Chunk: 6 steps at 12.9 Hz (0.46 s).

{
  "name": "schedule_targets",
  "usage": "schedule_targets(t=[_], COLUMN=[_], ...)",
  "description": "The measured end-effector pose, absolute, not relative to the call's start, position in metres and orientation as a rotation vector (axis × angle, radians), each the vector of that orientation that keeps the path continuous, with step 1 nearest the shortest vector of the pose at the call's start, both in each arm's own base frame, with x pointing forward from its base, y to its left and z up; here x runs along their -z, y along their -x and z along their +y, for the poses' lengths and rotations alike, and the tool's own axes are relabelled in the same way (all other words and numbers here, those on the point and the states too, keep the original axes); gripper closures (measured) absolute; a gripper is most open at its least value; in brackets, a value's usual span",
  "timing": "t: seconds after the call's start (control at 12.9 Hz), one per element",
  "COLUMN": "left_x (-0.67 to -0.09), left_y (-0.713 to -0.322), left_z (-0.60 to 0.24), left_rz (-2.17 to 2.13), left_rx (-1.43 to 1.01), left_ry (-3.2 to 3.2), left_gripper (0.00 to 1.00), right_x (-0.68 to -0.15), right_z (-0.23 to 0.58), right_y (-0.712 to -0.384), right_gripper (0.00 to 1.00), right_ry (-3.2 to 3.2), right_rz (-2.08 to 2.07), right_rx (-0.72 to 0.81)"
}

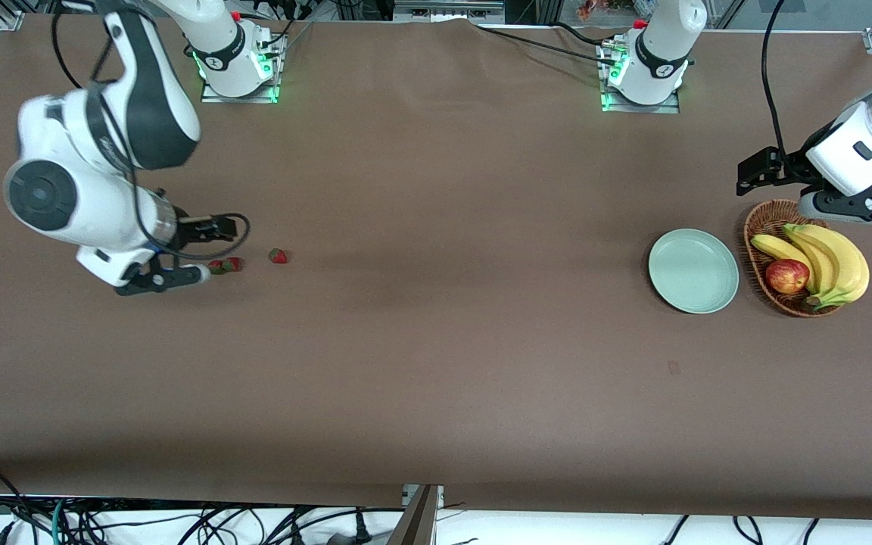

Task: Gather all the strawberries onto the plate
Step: 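Reach down and grasp one strawberry with the right gripper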

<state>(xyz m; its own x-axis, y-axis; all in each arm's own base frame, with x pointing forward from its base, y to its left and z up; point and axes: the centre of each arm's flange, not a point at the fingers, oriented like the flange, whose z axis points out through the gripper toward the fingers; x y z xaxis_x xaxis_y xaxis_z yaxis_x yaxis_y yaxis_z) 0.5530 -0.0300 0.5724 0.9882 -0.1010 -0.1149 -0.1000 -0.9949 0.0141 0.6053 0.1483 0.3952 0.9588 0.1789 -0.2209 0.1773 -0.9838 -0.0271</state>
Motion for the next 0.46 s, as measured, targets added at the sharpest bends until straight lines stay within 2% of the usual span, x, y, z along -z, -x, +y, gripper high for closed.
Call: schedule_targets(t=[0.23,0.46], left_x=[-0.573,-0.573], left_y=[-0.553,-0.553], left_z=[-0.03,-0.03], left_rz=[-0.158,-0.158], left_rx=[0.181,0.181], left_ry=[-3.124,-3.124], left_gripper=[0.0,0.0], right_x=[-0.317,-0.232], right_z=[0.158,0.155], right_y=[-0.587,-0.54], right_gripper=[0.0,0.0], right_ry=[3.107,3.113], right_rz=[-0.203,-0.18], right_rx=[-0.251,-0.19])
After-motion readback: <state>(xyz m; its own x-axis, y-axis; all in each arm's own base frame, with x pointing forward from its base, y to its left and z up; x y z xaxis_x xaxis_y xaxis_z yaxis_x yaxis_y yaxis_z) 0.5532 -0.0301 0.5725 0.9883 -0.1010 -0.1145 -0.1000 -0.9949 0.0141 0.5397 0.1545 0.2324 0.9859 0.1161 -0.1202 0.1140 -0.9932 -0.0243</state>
